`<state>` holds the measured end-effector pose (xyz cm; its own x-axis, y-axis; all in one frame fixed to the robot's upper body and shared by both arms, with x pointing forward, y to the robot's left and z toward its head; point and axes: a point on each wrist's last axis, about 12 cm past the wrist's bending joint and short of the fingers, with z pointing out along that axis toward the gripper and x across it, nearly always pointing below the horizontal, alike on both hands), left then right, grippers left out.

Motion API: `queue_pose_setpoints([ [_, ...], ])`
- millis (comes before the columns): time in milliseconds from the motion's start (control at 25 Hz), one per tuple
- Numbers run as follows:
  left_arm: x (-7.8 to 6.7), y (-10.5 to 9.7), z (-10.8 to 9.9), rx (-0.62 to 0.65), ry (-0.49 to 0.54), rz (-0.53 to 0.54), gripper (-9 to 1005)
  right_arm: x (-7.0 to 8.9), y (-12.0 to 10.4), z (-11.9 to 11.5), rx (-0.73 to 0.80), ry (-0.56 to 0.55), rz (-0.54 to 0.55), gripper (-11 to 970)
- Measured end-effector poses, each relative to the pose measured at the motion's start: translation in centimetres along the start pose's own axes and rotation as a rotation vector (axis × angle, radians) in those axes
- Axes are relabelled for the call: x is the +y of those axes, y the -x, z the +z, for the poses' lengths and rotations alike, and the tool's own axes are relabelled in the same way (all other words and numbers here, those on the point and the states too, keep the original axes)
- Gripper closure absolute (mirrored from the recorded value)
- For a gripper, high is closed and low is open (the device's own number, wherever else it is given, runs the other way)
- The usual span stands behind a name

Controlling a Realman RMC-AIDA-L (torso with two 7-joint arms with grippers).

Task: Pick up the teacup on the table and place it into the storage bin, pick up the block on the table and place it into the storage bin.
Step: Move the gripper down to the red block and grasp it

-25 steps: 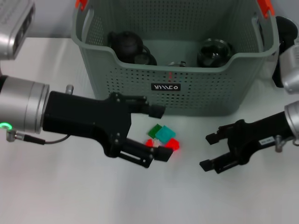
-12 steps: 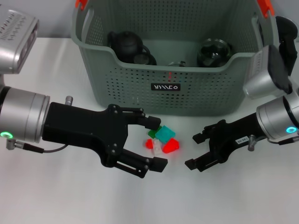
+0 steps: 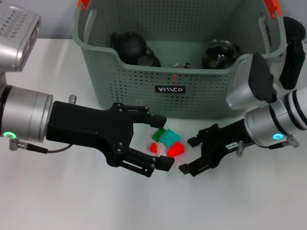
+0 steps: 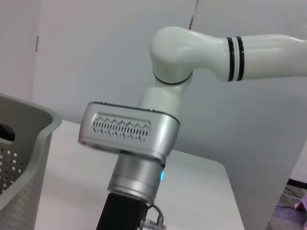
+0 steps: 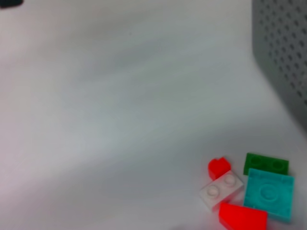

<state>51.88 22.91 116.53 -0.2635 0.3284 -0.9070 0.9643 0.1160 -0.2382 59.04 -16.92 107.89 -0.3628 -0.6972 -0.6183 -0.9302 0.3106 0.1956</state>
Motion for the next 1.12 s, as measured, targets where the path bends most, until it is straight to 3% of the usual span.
queue_pose_setpoints([
  [1120,0.2,0.0,0.2,-0.007,-0.006,-0.009,44,0.6,0.8,1.7,-0.025,-0.024,-0.038,50],
])
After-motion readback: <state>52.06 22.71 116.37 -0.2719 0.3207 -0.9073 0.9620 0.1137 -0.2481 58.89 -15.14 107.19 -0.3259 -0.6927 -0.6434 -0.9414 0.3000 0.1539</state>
